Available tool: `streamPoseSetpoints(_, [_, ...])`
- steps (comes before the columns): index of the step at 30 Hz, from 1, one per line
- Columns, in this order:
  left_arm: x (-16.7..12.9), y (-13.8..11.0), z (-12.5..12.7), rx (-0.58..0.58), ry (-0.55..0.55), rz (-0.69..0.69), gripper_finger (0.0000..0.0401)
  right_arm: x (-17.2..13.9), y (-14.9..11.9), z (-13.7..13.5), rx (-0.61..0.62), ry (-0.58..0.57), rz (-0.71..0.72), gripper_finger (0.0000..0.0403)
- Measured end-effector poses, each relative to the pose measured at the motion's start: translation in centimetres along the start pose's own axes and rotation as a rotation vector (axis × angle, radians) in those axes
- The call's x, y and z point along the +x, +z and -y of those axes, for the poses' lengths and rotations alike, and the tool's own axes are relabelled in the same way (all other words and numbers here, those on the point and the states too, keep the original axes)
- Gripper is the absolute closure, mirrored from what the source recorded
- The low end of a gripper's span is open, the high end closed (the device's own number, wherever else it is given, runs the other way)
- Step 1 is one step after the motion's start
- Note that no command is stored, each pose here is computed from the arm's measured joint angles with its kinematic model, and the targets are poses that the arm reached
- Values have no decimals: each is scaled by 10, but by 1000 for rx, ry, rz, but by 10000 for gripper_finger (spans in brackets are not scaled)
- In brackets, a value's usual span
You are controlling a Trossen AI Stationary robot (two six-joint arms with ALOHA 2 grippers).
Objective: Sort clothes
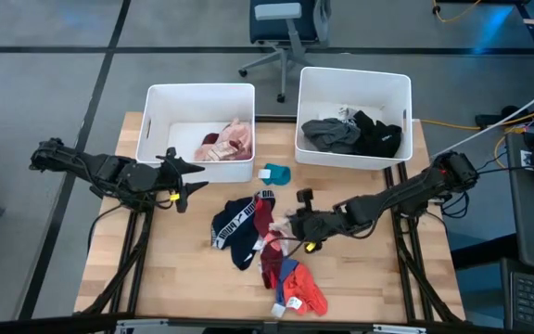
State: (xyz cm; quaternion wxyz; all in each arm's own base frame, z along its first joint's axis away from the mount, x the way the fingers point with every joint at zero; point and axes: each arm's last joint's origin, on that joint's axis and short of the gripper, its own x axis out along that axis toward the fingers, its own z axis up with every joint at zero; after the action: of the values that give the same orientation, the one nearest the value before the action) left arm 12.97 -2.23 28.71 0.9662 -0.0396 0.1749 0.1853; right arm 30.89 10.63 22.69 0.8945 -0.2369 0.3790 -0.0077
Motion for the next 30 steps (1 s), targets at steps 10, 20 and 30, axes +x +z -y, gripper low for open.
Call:
streamPoseSetpoints(10, [0,0,0,1,0,0,193,-16,61,71,-43,-235,267,385])
streamPoseSetpoints(20, [0,0,0,16,-1,5,193,-15,65,176,26,-279,713,381])
streamPoseSetpoints(30, [0,2,1,41,-4,17,193,14,44,233,153,-381,879,379])
